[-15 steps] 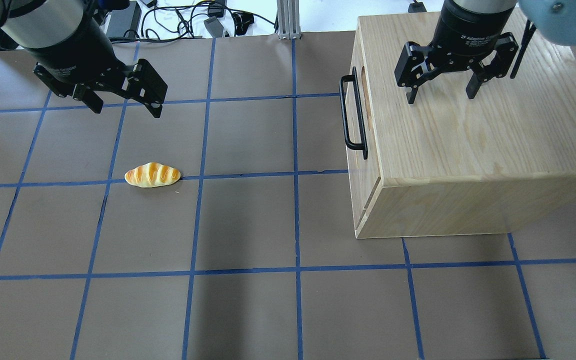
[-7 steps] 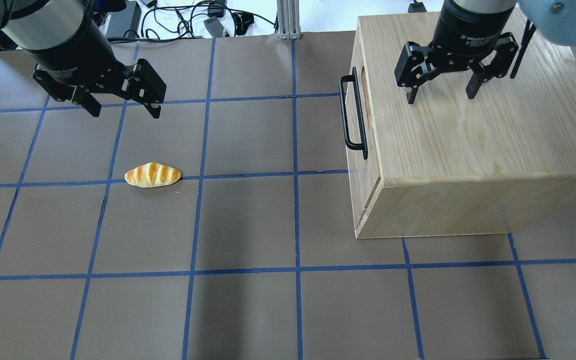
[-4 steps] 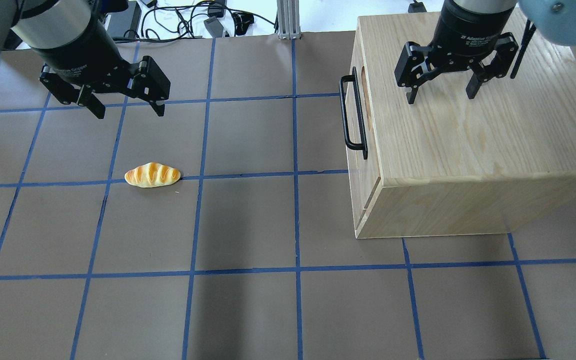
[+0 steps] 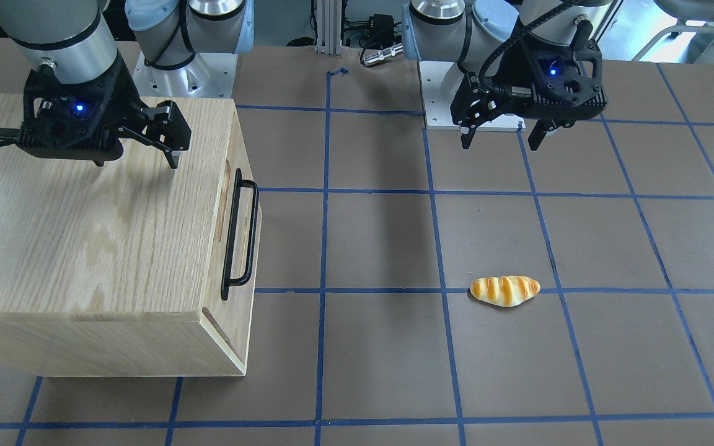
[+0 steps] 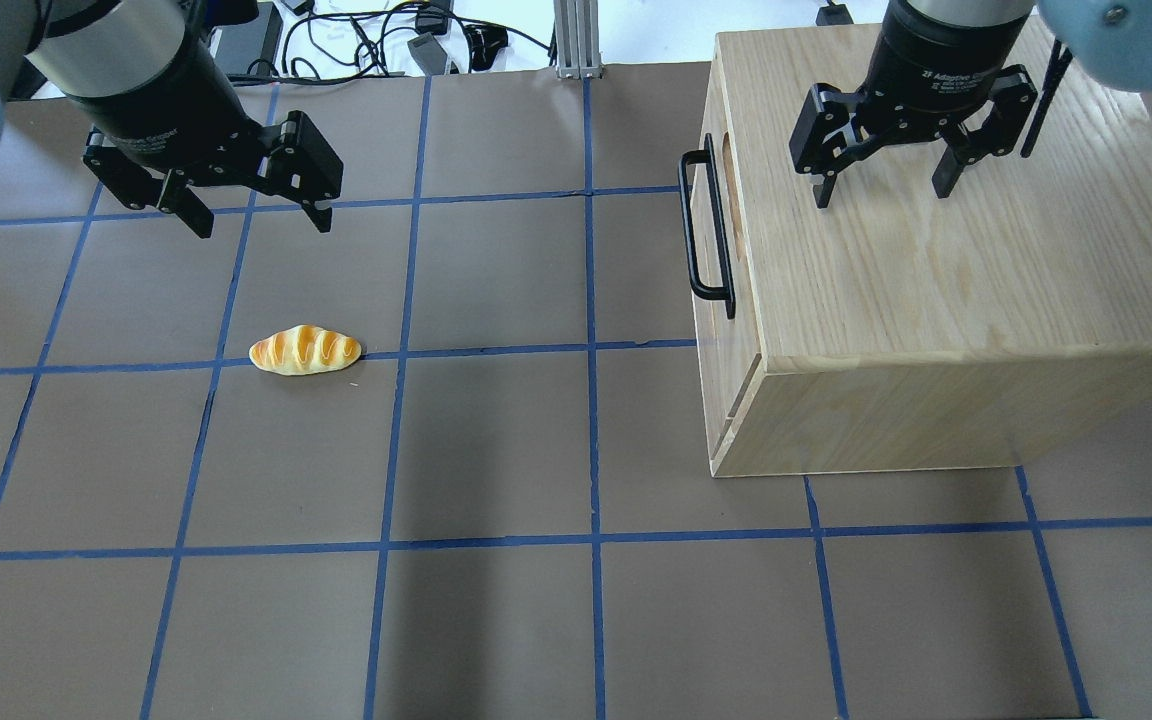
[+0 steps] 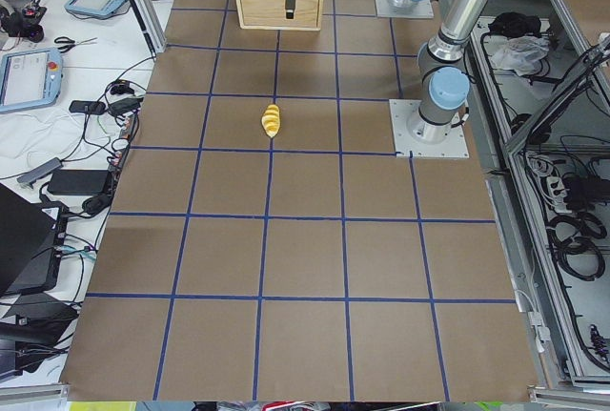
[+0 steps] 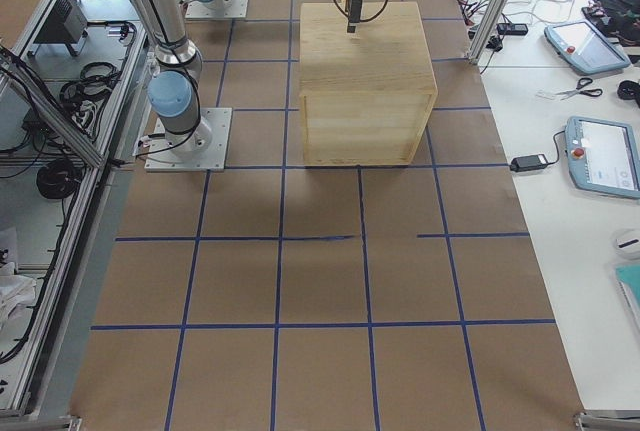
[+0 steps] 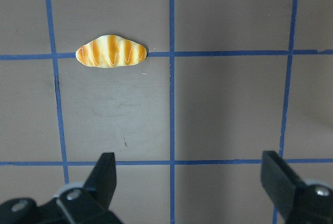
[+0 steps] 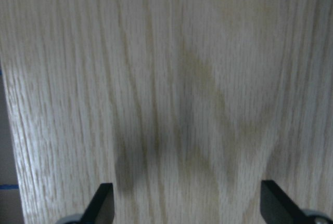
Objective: Open upper drawer
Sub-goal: 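Move the left gripper toward the black drawer handle on the cabinet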
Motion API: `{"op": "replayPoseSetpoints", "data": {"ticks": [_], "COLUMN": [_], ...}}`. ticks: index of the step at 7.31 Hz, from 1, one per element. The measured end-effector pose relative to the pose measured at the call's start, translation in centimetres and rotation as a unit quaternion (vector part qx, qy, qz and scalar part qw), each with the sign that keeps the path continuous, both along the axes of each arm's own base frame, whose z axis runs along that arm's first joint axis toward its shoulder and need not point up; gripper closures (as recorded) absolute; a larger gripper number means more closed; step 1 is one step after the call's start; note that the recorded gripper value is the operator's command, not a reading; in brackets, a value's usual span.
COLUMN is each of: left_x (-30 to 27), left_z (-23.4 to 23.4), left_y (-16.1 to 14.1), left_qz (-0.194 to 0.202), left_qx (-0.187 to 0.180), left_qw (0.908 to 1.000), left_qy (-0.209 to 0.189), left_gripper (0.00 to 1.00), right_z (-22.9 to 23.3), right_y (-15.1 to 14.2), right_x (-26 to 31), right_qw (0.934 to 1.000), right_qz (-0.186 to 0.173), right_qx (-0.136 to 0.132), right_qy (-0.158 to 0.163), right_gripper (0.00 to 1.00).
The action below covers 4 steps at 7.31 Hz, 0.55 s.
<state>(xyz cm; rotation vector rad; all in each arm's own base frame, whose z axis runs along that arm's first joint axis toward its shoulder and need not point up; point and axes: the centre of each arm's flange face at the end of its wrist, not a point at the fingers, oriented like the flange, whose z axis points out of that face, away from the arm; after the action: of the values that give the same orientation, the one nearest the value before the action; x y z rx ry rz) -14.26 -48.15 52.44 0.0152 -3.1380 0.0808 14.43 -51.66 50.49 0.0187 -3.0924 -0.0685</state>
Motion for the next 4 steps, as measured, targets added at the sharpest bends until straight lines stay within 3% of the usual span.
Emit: {"op": "replayPoseSetpoints", "data": {"ticks": [2,4], "left_x": [-0.9,-4.6], "left_z": [-2.5,-6.6], "left_y": [-2.4,-5.9], "left_qz": [0.029,0.067], "left_qx": [0.006,0.016], "left_qw": [0.9989,0.9882], "left_qy": [0.037,0.137], "left_gripper": [0.0,0.0], "right_z": [0.0,0.0], "right_y": [0.0,0.0], "right_x": [0.0,0.0], "right_qw": [1.0,1.0], "right_qz": [0.0,0.001], "right_qx": [0.0,0.0], "right_qy": [0.0,0.0], "right_gripper": [0.0,0.0]}}
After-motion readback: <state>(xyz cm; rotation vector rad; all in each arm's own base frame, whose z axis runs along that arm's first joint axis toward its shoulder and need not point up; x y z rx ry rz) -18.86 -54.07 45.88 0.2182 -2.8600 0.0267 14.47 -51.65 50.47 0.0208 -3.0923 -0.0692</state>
